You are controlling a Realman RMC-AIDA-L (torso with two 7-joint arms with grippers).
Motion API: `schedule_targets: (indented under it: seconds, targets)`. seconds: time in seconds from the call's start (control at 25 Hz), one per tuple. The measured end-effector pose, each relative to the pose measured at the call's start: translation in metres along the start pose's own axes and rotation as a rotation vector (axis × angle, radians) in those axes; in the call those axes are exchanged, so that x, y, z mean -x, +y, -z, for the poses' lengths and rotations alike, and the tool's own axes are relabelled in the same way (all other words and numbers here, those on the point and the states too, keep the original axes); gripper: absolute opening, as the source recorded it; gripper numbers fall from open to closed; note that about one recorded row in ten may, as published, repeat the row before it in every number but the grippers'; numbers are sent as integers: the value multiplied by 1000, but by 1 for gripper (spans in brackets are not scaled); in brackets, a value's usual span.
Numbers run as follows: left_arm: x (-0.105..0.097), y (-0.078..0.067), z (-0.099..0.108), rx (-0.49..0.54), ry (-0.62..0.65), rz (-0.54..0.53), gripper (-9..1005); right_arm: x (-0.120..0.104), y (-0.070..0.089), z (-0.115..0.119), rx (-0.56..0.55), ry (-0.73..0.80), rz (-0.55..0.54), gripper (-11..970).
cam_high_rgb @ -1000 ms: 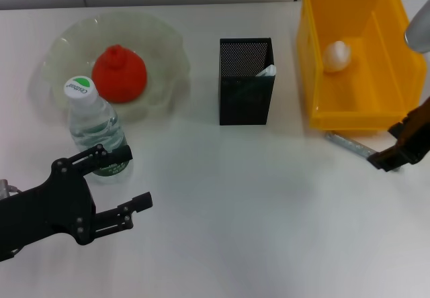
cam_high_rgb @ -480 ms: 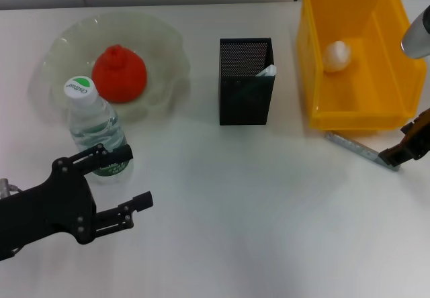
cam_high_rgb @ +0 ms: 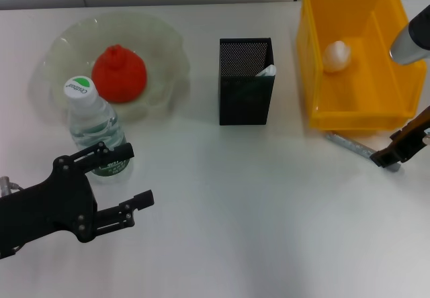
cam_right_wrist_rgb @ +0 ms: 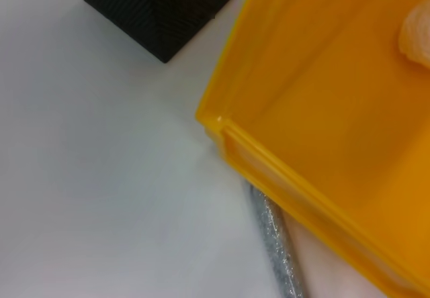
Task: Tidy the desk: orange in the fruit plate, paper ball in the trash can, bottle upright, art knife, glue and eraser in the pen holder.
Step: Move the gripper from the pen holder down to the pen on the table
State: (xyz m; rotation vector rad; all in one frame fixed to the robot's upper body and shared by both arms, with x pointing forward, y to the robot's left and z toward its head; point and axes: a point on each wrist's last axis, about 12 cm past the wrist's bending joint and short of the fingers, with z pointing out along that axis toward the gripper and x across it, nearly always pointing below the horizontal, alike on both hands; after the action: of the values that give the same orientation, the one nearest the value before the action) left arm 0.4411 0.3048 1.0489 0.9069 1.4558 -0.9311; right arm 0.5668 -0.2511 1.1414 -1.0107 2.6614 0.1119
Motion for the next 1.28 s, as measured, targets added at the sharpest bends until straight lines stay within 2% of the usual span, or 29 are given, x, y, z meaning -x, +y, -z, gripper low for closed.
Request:
schedule_targets:
  seconds: [0.16,0.4,0.6,1.28]
  targets:
    - [0,0,0,1,1,0,785,-1,-1,-7,5,6,-4,614]
    - [0,0,0,1,1,1,785,0,-1,-13,6,7,-4,391]
    - [0,0,0,1,0,1,785,1,-1,-16,3,1,-4,343]
    - [0,0,0,1,0,1,785,9,2,-24,29,-6,5,333]
